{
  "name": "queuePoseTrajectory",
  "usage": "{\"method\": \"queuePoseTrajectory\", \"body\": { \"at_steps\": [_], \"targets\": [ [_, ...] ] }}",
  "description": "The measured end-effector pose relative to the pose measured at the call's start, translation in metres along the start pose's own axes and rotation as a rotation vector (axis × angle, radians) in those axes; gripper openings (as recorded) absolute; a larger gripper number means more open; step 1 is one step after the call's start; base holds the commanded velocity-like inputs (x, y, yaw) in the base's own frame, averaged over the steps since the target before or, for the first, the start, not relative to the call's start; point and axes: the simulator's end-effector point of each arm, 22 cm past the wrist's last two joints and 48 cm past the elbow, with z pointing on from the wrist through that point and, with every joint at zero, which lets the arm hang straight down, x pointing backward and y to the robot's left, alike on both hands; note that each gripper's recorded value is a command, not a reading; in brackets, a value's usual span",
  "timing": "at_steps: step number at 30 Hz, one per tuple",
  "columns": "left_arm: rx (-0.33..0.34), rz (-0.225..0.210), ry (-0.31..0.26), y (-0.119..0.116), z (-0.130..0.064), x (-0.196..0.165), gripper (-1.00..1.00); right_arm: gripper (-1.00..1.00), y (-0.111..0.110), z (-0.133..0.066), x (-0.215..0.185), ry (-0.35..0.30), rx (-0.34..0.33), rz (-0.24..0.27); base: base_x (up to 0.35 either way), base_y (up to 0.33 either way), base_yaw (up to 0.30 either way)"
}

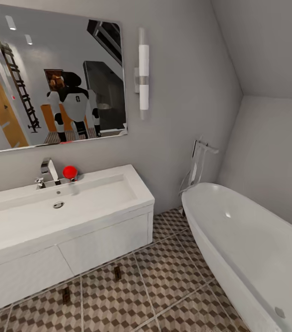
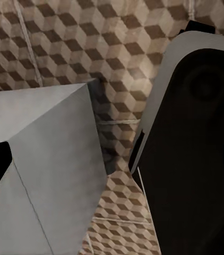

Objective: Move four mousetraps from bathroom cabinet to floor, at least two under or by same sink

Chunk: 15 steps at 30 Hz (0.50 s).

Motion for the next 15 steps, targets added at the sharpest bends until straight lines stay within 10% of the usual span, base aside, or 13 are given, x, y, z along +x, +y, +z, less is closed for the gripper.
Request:
{"method": "queuePoseTrajectory", "body": {
  "at_steps": [15],
  "targets": [
    [0.0, 0.0, 0.0, -0.0001, 0.0, -0.0002, 1.0, 1.0, -0.0003, 0.0001, -0.0005, -0.002, 0.0, 0.0, 0.0, 0.0, -0.3]
  ]
}}
